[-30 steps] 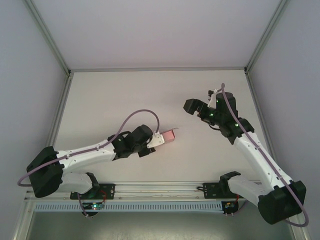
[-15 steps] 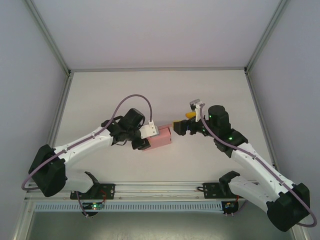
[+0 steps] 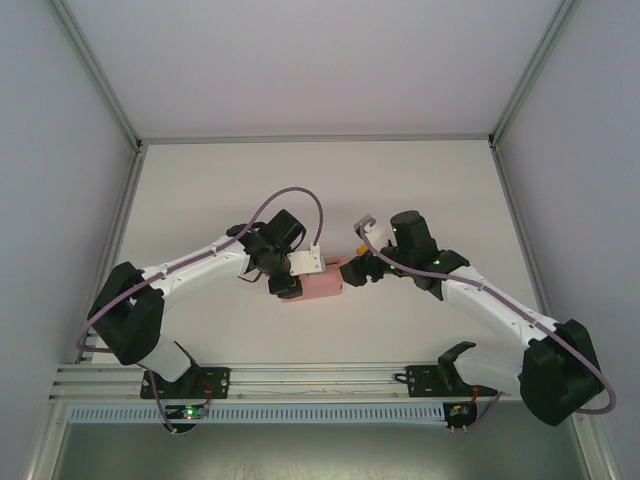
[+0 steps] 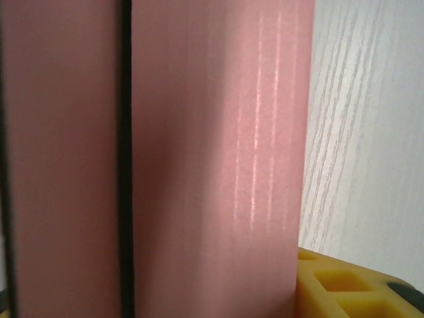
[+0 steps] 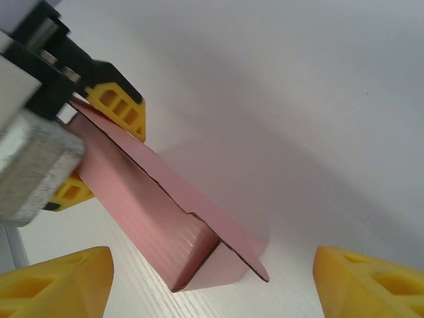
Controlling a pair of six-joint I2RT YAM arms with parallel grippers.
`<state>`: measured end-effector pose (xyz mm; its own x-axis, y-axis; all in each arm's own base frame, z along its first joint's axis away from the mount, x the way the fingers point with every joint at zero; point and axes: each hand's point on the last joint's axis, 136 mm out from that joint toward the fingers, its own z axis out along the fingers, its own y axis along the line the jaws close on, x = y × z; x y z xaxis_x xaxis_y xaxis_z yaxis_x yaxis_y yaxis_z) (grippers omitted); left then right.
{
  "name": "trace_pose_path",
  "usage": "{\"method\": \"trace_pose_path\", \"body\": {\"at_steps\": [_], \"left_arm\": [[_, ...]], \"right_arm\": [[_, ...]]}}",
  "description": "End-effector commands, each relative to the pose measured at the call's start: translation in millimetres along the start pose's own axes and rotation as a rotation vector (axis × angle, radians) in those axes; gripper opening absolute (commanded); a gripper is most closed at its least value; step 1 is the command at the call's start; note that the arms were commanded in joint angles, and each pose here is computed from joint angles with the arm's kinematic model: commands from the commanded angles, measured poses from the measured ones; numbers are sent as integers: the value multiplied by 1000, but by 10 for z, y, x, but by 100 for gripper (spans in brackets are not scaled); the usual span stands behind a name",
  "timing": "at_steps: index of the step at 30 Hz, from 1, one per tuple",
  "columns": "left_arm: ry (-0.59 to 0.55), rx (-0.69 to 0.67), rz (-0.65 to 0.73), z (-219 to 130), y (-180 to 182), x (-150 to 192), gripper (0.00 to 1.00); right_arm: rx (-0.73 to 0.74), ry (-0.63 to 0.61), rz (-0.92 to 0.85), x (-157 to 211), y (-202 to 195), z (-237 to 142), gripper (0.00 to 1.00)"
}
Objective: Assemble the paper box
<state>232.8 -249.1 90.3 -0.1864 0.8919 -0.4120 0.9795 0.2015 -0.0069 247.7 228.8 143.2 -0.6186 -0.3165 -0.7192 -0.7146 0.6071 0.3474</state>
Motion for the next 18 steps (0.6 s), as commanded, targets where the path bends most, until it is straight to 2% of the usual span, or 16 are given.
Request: {"method": "trace_pose_path", "body": {"at_steps": [1,6,10,13,17,18], "left_arm": [[59,41,7,124,-44,162,51],[68,49,6,155,-59,204,51],[60,43,9,143,-51,193,51],[57,41,9,138,-48,187,51],[50,34,3,122,-35,178,51],[49,36,2,121,-39,170,51]], "right_arm": [[-28,5,-54,-110,72,33,75],[-39,17,-54,-127,67,83,69],[-44,19,-55,-137,74,91,53],[-48,25,-46,-132,88,90,33],[-42,46,-39,-75,109,91,25],[-40,50,-35,-62,113,94,20]]}}
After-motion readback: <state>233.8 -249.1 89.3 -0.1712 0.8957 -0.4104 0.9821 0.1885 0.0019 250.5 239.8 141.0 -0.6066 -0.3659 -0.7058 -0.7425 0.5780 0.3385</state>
